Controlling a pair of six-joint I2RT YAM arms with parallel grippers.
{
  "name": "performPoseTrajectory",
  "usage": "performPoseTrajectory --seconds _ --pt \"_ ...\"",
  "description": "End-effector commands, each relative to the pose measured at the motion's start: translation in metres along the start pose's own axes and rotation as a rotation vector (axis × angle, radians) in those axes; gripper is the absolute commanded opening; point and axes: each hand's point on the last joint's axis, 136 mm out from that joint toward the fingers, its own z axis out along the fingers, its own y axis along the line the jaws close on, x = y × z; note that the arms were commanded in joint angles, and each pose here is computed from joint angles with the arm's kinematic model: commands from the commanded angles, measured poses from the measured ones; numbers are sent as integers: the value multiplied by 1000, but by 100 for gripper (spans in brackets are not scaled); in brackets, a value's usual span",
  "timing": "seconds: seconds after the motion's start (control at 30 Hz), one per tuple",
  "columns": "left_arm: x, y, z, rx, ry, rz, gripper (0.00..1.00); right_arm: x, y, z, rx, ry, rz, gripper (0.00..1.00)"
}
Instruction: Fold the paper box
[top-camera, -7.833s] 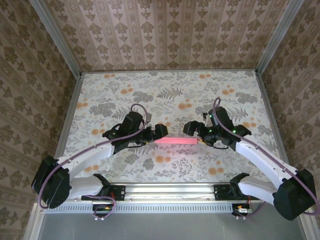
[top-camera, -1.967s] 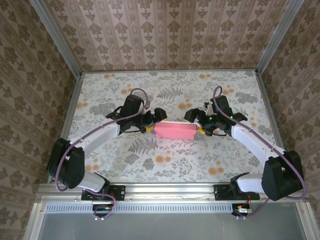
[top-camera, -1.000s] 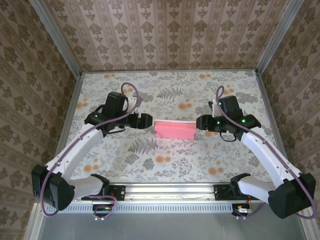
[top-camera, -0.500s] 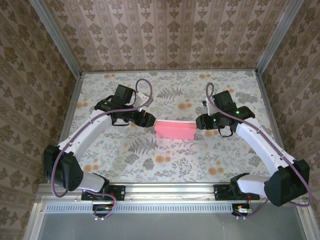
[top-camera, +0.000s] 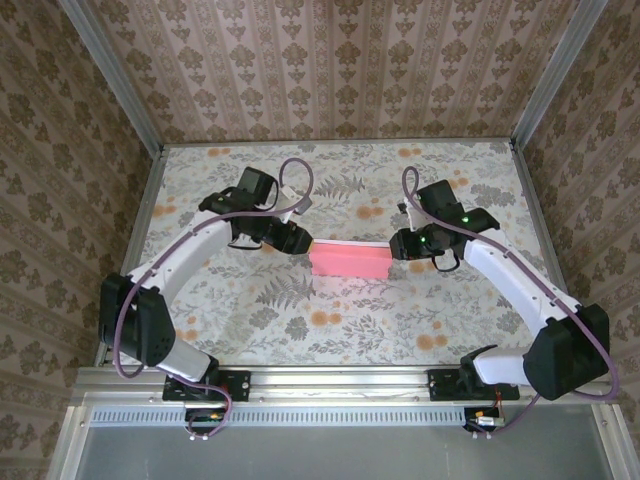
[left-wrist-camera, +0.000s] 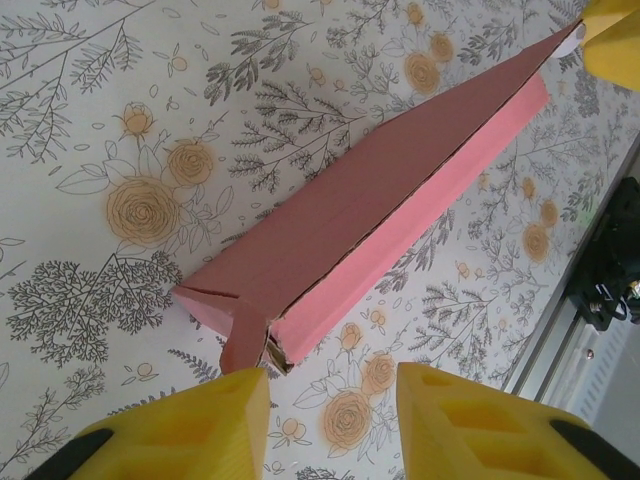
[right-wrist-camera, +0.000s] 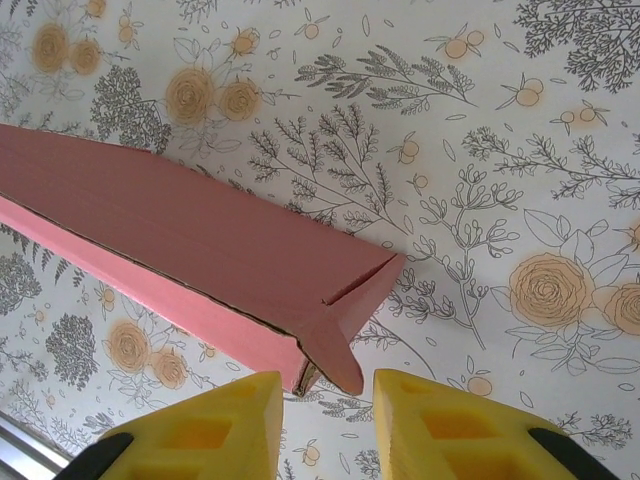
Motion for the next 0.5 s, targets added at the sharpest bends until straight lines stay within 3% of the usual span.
performPoseTrajectory --seconds 0.0,0.47 --pt "-6 -4 -3 24 -2 21 35 -10 3 -3 6 -20 -29 31" --pt "-7 -4 3 54 24 5 24 -11 5 -2 14 -21 -36 18"
